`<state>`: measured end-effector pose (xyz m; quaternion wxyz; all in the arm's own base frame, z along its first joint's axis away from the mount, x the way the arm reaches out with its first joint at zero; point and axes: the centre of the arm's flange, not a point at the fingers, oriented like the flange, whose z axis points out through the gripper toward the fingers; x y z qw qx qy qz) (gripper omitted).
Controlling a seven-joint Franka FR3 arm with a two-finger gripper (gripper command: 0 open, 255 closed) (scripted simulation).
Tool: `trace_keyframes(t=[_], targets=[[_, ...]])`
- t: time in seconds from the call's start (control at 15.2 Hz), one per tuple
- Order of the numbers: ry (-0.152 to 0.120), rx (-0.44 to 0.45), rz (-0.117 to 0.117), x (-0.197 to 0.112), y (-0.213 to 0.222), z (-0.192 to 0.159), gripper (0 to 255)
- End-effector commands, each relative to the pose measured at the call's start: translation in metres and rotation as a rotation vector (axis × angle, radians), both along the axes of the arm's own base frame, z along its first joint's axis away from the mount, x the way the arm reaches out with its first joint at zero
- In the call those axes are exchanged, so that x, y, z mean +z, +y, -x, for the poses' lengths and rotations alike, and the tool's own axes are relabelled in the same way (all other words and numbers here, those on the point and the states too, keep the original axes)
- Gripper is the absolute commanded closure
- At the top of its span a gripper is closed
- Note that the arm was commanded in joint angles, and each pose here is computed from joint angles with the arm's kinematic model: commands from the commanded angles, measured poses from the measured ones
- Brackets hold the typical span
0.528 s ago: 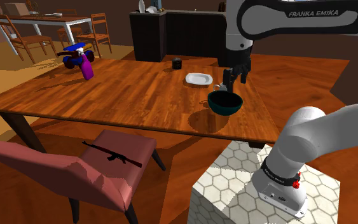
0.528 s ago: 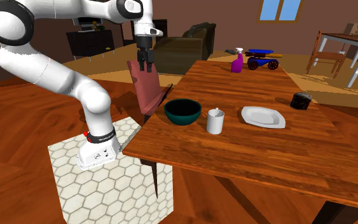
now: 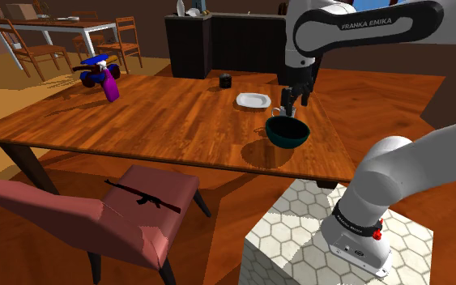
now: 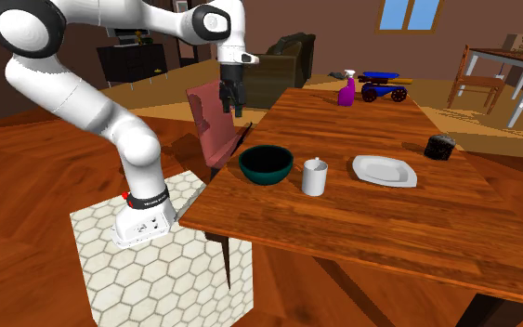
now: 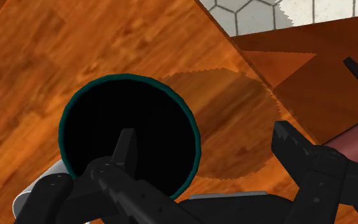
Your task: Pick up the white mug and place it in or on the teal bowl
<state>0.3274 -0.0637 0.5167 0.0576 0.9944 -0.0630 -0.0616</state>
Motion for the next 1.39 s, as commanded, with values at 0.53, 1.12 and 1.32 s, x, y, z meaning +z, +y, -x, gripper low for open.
trace_keyframes(t=[0.53, 1.12, 1.32], targets=[[-0.025, -0.007, -0.050, -0.053, -0.111, -0.063, 0], [-0.047, -0.015, -0.095, -0.104, -0.206, -0.120, 0], [-0.054, -0.017, -0.110, -0.121, -0.237, -0.140, 0]])
